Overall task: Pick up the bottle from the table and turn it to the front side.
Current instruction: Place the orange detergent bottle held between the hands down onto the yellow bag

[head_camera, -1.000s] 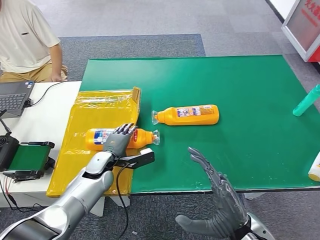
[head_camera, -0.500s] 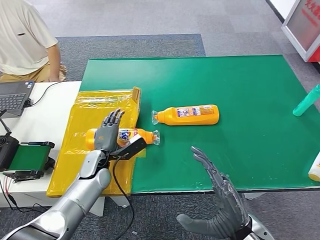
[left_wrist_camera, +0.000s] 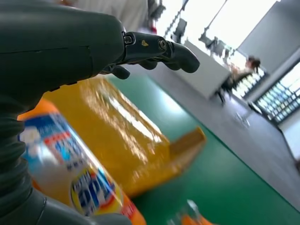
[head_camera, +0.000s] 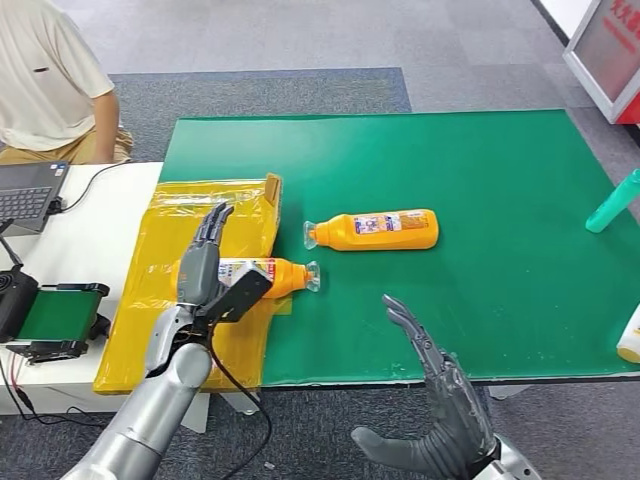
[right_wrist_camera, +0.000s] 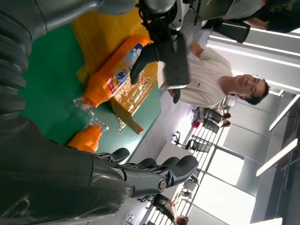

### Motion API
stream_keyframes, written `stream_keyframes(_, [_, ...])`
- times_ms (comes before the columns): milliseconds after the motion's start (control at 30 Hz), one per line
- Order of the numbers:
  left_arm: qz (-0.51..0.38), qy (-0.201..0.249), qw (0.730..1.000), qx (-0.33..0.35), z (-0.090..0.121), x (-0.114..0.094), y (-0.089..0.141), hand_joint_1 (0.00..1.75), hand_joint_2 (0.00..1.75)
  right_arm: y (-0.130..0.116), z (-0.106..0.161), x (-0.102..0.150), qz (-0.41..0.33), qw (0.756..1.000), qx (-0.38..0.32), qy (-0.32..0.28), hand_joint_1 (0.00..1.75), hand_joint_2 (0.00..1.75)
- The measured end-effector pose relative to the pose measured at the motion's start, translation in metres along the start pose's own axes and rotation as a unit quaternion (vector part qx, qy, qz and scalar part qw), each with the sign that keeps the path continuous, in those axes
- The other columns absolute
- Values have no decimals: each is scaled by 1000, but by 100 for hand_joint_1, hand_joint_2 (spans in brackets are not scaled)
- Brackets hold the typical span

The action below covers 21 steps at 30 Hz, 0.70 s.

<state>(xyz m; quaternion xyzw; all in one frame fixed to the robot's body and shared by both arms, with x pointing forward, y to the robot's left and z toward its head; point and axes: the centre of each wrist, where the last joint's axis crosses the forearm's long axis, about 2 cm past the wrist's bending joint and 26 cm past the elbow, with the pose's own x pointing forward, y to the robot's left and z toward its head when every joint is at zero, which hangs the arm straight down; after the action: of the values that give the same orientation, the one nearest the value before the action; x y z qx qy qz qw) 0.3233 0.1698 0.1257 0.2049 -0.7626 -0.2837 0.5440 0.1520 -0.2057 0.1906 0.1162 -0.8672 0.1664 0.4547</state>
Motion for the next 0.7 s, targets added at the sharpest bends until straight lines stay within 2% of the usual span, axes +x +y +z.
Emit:
stream_keyframes(100, [140,-30,989,-23,8,15,6,0,175,-2,5,-1,9,1000,-10,12,0,175])
stream_keyframes(200, [194,-56,979,-6,19,30,17,0,175,-6,10,-3,17,999,-22,28,0,175])
stream_keyframes(333, [260,-76,963,11,43,39,28,0,175,-16,17,-8,34,997,-41,54,0,175])
stream_keyframes(467, [275,-89,957,21,55,43,36,0,175,-22,19,-11,42,996,-49,66,0,175])
stream_keyframes(700, [277,-99,955,30,59,46,43,0,175,-25,20,-14,46,995,-55,73,0,175])
